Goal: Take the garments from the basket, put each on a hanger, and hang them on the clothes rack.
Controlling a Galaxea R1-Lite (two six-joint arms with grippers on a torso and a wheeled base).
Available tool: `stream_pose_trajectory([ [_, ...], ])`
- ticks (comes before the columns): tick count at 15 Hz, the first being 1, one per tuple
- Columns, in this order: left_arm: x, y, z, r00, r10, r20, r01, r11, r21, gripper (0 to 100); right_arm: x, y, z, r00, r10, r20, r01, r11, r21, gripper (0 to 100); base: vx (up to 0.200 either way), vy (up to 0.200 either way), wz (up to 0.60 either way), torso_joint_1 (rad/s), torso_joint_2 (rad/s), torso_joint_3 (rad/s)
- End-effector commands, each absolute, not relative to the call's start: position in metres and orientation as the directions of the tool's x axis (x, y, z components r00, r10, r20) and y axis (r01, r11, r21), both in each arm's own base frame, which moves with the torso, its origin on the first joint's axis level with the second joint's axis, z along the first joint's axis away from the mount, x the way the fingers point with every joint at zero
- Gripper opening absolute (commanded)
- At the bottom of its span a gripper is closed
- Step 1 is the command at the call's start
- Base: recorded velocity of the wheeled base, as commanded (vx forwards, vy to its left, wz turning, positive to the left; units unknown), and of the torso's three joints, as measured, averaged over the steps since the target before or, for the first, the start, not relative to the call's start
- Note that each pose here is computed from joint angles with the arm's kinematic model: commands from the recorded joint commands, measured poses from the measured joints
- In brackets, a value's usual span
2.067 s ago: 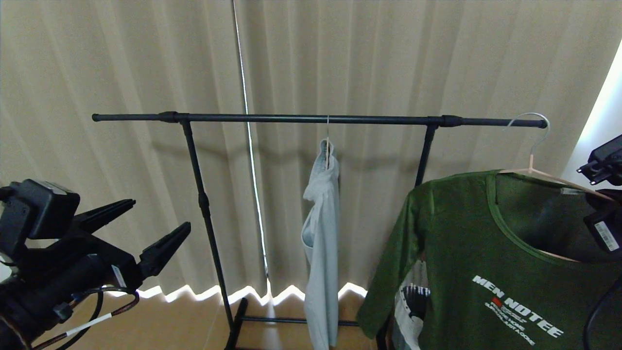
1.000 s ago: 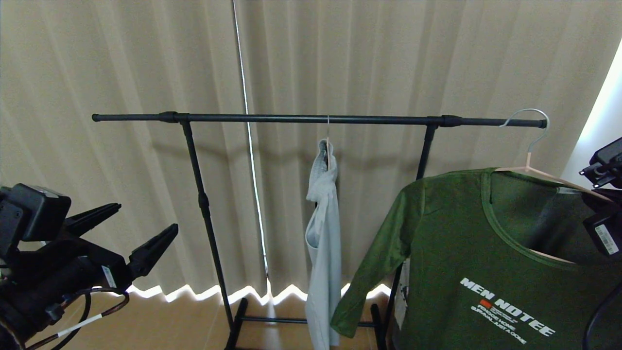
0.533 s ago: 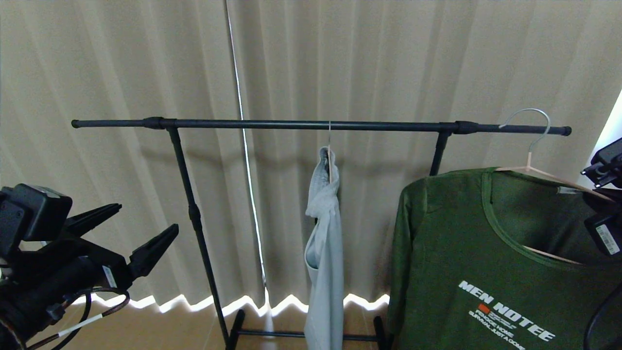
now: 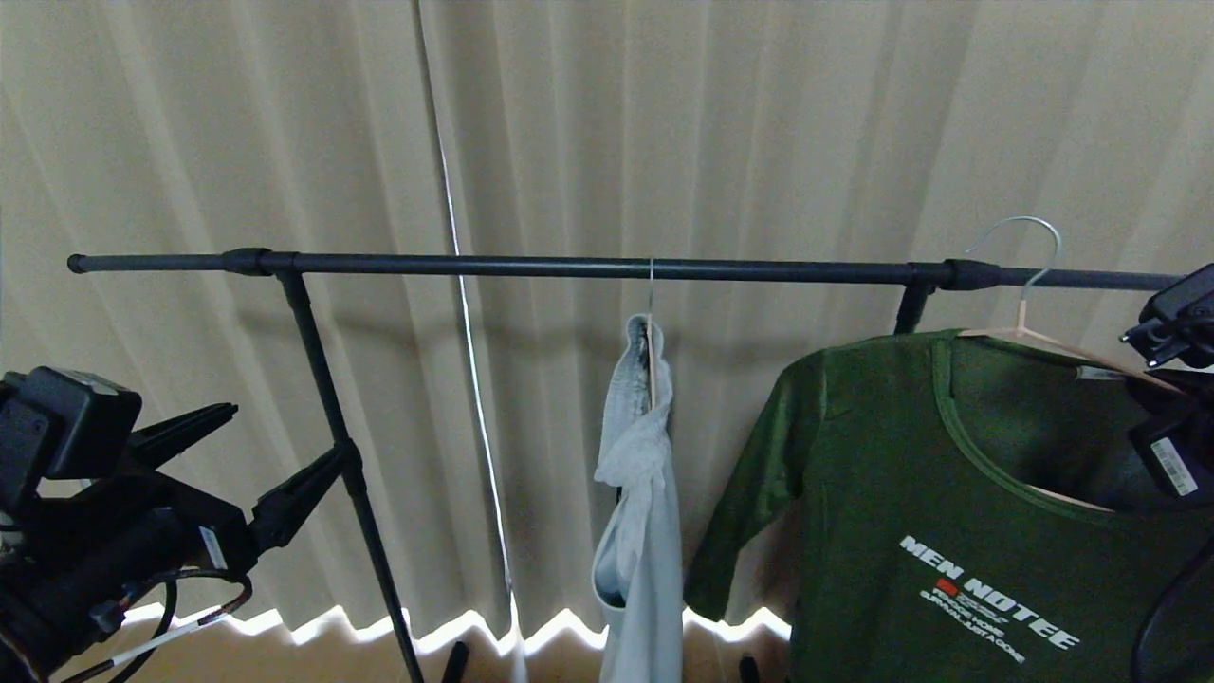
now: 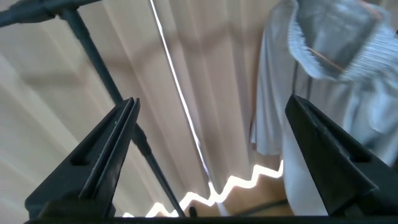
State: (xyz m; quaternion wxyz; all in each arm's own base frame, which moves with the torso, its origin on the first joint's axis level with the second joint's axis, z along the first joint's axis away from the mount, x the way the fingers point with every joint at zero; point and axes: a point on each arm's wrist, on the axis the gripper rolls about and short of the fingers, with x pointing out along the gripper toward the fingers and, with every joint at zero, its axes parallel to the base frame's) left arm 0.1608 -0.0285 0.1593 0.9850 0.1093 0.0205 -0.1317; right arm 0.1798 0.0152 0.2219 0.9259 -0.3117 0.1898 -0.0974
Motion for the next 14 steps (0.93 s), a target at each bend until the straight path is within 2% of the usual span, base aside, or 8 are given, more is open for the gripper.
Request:
stream_pose_trajectory([
  [1, 0.159, -0.029, 0.158, 0.964, -0.257, -0.072, 0.267, 0.941, 0.210, 100, 0.195, 0.025, 0.210, 0.899, -0.267, -0.346, 0.008, 0.801, -0.598, 0, 0.000, 0.000, 0.00, 0.000, 0.00, 0.000],
  [6, 0.159, -0.028, 0.159, 0.965, -0.253, -0.069, 0.262, 0.942, 0.209, 100, 0.245, 0.044, 0.204, 0.884, -0.245, -0.397, 0.004, 0.855, -0.518, 0, 0.000, 0.000, 0.00, 0.000, 0.00, 0.000],
  [11, 0.159, -0.028, 0.159, 0.965, -0.253, -0.070, 0.262, 0.942, 0.209, 100, 0.288, 0.052, 0.189, 0.858, -0.273, -0.435, 0.027, 0.870, -0.493, 0, 0.000, 0.000, 0.00, 0.000, 0.00, 0.000],
  [14, 0.159, -0.028, 0.159, 0.966, -0.252, -0.067, 0.260, 0.943, 0.209, 100, 0.299, 0.055, 0.179, 0.844, -0.279, -0.458, 0.020, 0.870, -0.493, 0, 0.000, 0.000, 0.00, 0.000, 0.00, 0.000],
])
